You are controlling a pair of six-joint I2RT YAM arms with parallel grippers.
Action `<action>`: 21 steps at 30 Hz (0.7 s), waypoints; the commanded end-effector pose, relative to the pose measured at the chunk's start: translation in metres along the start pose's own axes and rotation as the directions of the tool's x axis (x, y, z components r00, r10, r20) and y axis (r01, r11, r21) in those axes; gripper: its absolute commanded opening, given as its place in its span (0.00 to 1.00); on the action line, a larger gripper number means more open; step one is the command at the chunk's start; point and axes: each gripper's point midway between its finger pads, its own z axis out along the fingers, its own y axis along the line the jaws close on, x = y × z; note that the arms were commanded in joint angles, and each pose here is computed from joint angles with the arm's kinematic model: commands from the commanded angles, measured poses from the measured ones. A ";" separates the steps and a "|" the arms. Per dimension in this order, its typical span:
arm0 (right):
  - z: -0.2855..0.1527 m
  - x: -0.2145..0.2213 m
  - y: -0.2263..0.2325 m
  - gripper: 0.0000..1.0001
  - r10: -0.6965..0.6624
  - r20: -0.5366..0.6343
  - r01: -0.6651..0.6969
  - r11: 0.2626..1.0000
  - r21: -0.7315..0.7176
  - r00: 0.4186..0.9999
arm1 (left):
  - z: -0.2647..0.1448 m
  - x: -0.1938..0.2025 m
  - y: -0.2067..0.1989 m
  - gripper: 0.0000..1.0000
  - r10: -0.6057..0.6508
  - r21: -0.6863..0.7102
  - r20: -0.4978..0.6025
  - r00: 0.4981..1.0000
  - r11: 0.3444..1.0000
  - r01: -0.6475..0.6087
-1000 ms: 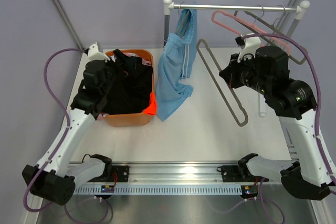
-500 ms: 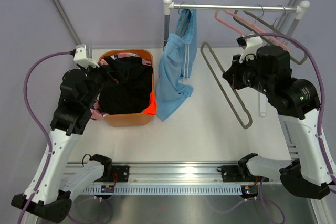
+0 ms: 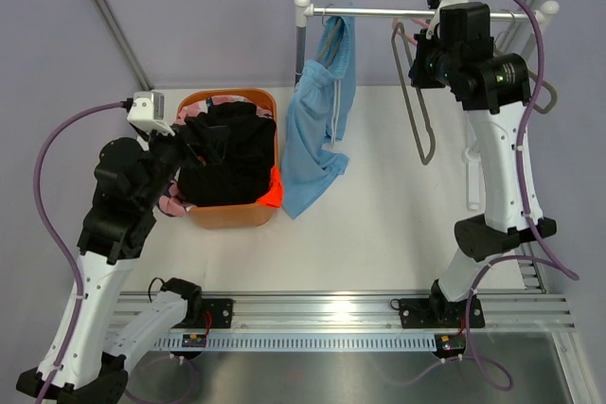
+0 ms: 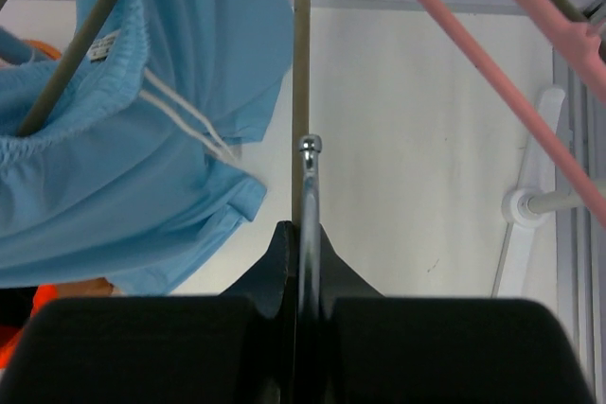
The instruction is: Remove the shorts from the hanger
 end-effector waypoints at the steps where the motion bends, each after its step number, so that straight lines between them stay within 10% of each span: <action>1: -0.005 -0.022 0.002 0.00 0.019 0.063 -0.017 0.999 -0.027 0.998 | -0.012 -0.013 -0.006 0.99 0.049 0.034 0.042 0.998 0.998 -0.051; 21: 0.041 -0.075 0.010 0.00 0.018 0.238 -0.004 0.998 -0.058 0.971 | -0.004 0.022 0.007 0.99 0.071 0.017 -0.008 0.997 0.997 -0.071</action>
